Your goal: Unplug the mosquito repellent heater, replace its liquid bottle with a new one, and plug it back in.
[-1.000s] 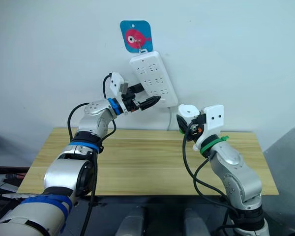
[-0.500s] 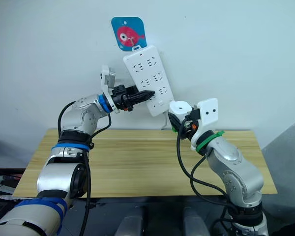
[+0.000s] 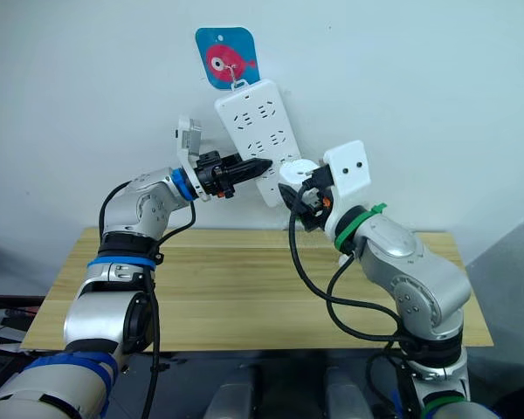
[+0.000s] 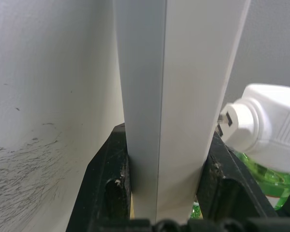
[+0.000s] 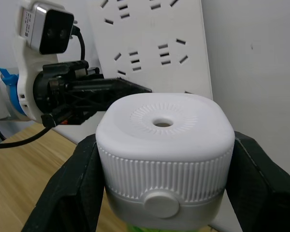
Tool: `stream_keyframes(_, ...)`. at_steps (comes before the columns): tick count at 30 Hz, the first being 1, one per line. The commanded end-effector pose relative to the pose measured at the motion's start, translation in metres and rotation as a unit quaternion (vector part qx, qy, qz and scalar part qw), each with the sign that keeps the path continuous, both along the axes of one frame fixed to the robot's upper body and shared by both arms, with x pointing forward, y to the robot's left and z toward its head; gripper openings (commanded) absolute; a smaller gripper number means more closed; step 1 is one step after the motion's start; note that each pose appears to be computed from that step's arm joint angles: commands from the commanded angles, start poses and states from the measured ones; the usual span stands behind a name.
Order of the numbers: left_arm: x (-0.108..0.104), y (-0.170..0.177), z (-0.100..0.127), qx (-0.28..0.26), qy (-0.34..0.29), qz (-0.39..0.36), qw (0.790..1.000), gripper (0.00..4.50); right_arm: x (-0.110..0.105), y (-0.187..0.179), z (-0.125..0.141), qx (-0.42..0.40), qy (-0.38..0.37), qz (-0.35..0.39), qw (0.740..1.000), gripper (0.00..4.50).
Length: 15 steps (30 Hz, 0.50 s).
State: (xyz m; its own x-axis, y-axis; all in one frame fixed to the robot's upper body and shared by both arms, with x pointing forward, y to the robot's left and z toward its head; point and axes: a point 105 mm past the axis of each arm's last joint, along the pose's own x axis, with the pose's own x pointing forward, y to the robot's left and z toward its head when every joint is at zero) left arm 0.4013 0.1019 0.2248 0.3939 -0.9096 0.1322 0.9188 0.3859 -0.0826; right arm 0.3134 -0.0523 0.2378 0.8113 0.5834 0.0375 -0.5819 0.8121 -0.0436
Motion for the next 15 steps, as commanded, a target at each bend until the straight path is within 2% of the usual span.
stream_keyframes(1,-0.0077,-0.0096,0.0114,0.008,-0.031,-0.03,0.999,1.36,0.0025,-0.0001,0.0102,0.006,-0.021,-0.007,1.0,2.98)
stream_keyframes(7,-0.0078,-0.0089,0.01,0.012,-0.035,-0.025,0.999,1.36,0.0092,-0.0018,0.009,0.007,-0.02,-0.022,1.0,2.98)
stream_keyframes(15,-0.0091,-0.0093,0.0086,0.012,-0.035,-0.026,0.999,1.36,0.0077,0.0035,0.0153,0.028,-0.024,-0.008,0.999,2.98)
